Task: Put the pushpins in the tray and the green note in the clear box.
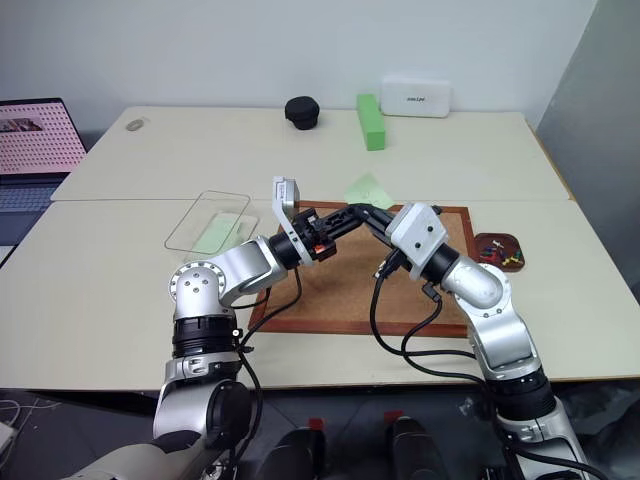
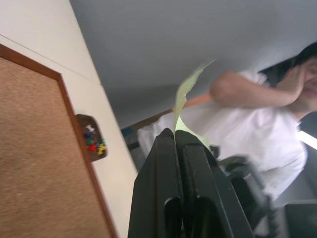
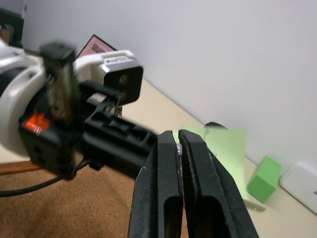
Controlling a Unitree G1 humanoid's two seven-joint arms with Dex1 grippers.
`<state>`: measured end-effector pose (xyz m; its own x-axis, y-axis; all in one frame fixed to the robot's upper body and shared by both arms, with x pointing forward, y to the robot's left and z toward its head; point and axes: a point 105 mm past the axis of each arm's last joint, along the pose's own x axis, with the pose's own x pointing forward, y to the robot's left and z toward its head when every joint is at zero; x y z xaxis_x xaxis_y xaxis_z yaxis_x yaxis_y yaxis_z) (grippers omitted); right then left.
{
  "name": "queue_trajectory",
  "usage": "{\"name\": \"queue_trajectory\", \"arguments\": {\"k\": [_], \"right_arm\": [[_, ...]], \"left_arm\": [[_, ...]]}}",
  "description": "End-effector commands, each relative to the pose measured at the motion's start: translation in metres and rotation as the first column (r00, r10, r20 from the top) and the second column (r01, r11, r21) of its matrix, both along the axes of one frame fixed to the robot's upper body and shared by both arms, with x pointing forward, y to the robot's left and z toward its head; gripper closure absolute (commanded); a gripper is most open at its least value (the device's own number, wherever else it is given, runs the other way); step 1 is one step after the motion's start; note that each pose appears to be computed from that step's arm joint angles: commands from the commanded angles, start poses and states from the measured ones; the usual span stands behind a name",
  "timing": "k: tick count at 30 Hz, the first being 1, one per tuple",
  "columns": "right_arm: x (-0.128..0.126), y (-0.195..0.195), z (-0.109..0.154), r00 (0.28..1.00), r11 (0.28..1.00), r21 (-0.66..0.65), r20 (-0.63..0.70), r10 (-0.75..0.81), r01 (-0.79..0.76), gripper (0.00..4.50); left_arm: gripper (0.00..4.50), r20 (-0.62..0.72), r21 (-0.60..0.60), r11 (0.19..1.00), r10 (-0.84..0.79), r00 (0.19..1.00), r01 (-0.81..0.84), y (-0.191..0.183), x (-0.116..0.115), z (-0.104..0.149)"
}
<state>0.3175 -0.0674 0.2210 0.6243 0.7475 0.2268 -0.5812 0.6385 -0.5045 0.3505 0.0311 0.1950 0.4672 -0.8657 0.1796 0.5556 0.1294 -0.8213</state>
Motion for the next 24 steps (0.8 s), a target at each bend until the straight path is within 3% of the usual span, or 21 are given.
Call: {"name": "queue_trajectory", "arguments": {"k": [1, 19, 24], "right_arm": [[-0.005, -0.003, 0.028, 0.999, 0.996, 0.093, 0.036, -0.003, 0.0, 4.5], [0.0, -0.012, 0.029, 0.999, 0.99, 0.135, -0.025, -0.04, 0.043, 4.5], [0.002, -0.014, 0.021, 0.996, 0.992, 0.121, -0.084, -0.027, 0.038, 4.5]], "left_arm": [[4.45, 0.074, 0.03, 0.999, -0.023, 0.997, 0.021, -0.008, -0.005, 0.003], [4.45, 0.11, 0.101, 0.993, 0.057, 0.992, -0.068, 0.005, 0.01, -0.005], [4.45, 0.153, 0.153, 0.974, 0.145, 0.978, -0.168, 0.016, 0.025, -0.007]]}}
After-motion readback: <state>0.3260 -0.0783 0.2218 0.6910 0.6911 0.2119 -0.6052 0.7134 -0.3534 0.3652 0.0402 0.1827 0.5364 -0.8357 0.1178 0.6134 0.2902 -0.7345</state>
